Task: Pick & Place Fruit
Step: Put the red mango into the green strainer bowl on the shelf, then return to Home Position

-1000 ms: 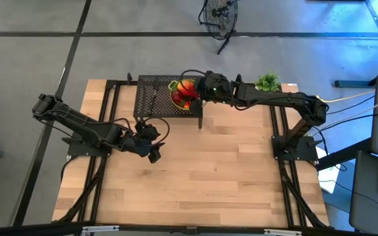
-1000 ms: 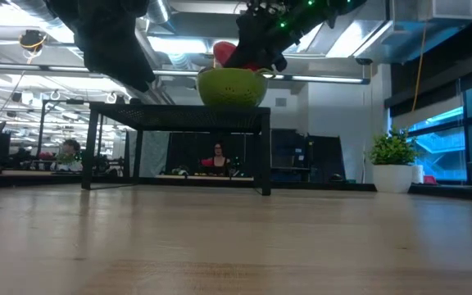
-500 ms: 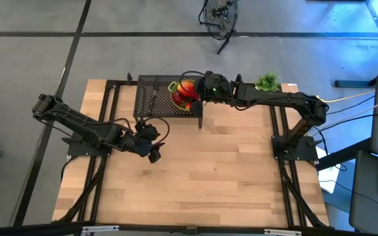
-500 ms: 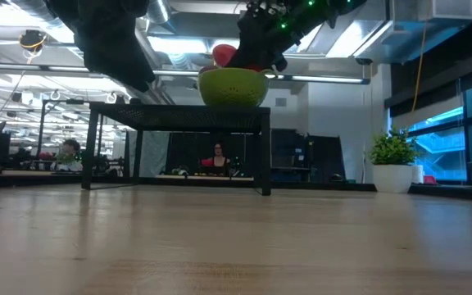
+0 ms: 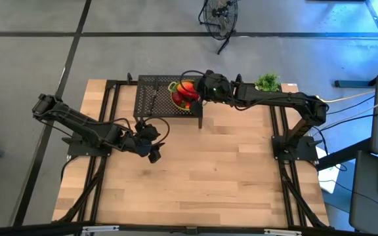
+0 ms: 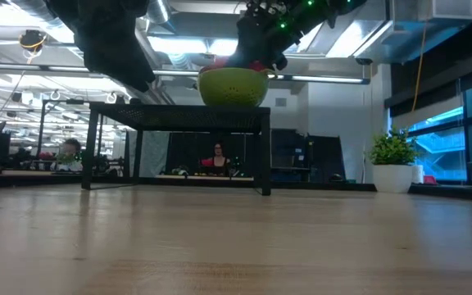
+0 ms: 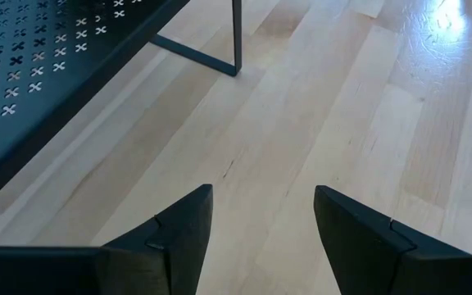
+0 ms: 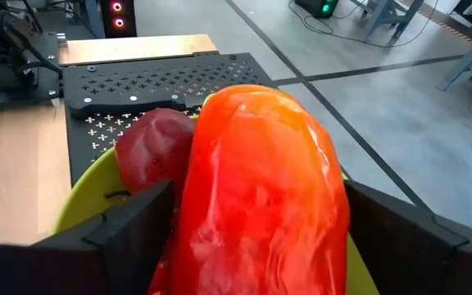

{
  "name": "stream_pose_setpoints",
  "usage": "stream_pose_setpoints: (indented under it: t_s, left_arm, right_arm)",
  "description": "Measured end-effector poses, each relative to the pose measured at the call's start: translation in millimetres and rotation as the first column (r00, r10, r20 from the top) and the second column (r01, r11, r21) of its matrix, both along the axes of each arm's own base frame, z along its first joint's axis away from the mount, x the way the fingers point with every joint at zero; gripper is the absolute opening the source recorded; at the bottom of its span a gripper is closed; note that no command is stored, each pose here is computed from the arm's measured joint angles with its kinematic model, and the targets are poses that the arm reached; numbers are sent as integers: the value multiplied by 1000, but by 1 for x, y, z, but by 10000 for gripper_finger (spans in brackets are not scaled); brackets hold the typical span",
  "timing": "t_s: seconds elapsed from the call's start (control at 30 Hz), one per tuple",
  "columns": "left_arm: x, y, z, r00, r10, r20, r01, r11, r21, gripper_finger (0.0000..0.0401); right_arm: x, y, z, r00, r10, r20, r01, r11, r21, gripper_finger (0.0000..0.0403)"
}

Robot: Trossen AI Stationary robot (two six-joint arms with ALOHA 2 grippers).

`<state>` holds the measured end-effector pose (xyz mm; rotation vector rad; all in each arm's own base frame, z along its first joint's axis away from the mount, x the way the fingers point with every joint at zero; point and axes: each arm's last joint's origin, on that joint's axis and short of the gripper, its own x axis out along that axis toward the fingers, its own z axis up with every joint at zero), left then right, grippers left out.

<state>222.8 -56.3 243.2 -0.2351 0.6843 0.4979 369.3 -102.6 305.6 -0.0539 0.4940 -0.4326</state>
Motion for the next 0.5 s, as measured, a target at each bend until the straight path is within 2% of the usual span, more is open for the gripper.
stream_pose_setpoints:
  t_s: [0.27,0.5]
  left_arm:
    - [0,0,0,1000,0,0,0,1000,0,210]
    - [0,0,0,1000,0,0,0,1000,0,210]
  right_arm:
    - [-1,1,2,1000,17,-7,-18,1000,-16,372]
    - [-10,3,16,1000,20,23,-20,999,-26,385]
